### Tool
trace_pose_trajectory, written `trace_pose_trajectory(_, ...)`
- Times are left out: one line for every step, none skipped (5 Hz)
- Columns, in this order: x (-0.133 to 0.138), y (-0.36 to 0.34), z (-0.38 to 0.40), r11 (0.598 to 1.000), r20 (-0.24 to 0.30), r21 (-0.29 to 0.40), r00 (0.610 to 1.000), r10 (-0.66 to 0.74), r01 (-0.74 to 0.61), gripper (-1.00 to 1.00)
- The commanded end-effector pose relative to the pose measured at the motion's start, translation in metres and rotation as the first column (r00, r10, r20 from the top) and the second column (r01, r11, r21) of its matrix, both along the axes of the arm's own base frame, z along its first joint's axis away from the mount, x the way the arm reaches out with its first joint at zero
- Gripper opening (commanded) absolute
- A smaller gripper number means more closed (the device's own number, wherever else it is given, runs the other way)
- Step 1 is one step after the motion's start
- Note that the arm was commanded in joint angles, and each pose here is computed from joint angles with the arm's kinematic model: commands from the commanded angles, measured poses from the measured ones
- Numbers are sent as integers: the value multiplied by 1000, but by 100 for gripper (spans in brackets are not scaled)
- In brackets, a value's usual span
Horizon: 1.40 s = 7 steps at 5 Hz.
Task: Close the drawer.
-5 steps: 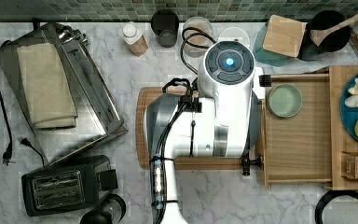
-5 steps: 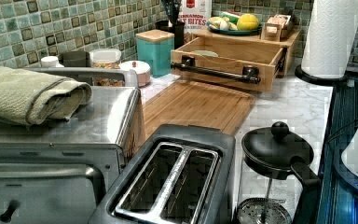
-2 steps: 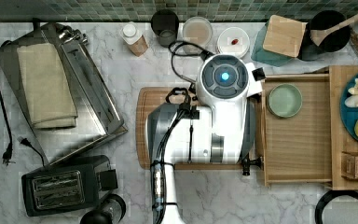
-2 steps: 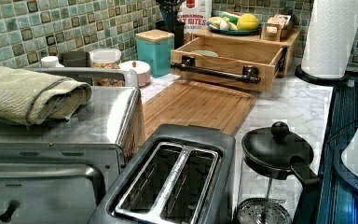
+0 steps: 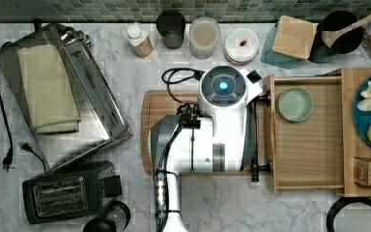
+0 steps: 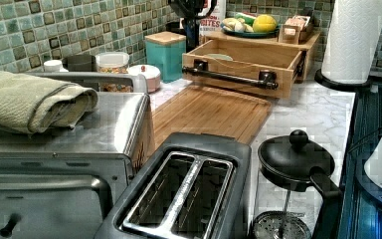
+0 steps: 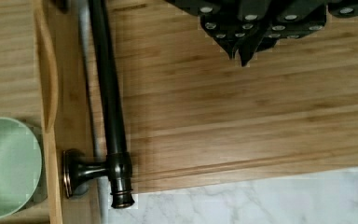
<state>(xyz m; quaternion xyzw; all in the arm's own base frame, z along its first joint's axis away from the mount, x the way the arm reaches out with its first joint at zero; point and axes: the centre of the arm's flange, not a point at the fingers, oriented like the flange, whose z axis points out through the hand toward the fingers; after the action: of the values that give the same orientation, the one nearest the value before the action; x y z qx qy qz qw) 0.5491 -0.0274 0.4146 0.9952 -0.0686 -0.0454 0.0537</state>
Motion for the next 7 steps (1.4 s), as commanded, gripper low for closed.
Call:
trace_pose_trajectory(6, 46, -61, 976, 59, -124, 981, 185, -177, -100)
trace_pose_trajectory(10, 32, -85, 985, 45, -82, 986, 158, -154, -100)
trace_pose_trajectory(5, 29, -109, 972, 93, -156, 977, 193, -178, -100)
trace_pose_trajectory(0, 26, -123, 968, 68, -176, 979, 192, -177, -100)
trace_pose_trajectory(-4, 23, -127, 967, 64, -166, 976, 207, -194, -100)
trace_pose_trajectory(-9, 8, -133, 964, 90, -157, 969, 232, -216, -100)
trace_pose_trajectory(-12, -15, -128, 961, 78, -150, 967, 243, -230, -100)
